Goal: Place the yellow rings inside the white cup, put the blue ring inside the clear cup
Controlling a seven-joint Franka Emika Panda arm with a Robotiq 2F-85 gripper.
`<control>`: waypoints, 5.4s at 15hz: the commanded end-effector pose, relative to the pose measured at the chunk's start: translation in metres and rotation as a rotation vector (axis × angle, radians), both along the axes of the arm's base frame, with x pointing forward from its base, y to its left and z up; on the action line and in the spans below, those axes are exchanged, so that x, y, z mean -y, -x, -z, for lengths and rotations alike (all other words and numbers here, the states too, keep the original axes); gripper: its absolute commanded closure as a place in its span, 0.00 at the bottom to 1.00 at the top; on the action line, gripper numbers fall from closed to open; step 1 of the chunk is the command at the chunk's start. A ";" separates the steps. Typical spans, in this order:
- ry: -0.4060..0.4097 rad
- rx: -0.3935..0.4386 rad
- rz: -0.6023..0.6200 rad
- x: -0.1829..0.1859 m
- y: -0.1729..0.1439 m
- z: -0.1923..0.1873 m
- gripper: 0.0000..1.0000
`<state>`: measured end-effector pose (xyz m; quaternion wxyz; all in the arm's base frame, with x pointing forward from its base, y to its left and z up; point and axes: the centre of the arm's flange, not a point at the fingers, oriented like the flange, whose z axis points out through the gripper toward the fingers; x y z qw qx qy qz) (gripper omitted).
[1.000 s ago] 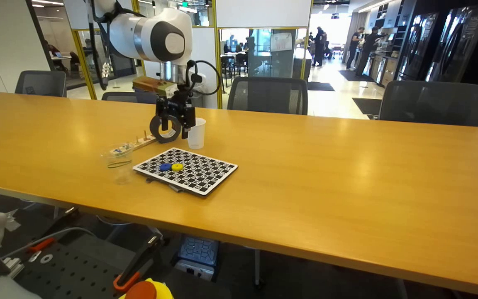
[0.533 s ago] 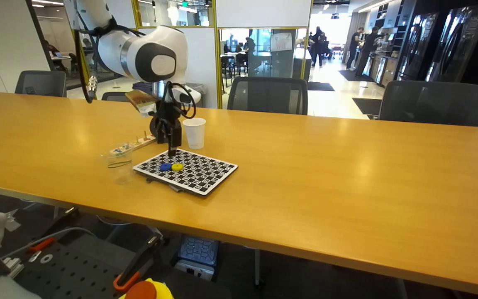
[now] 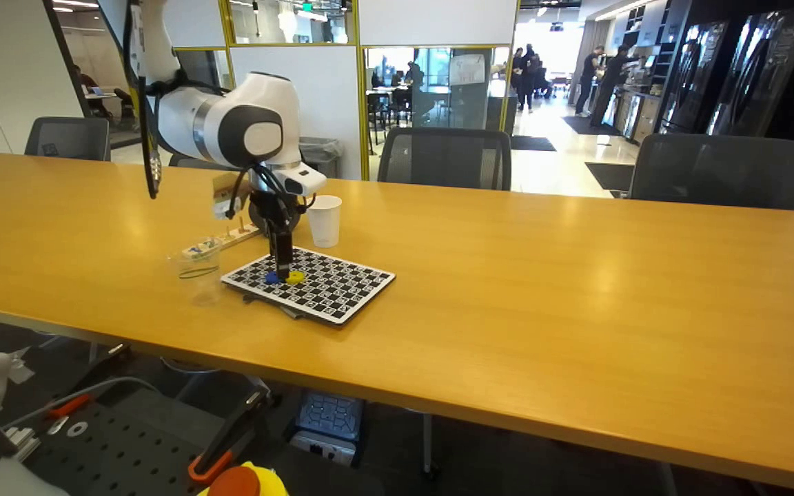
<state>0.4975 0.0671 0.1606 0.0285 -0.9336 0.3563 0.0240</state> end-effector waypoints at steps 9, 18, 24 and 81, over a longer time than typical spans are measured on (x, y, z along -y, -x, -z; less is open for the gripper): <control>0.121 0.017 0.021 -0.024 0.004 0.012 0.00; 0.087 0.013 -0.002 -0.033 0.004 0.017 0.00; 0.078 0.006 -0.009 -0.039 0.005 0.021 0.00; -0.009 0.012 -0.494 -0.105 0.088 -0.091 0.25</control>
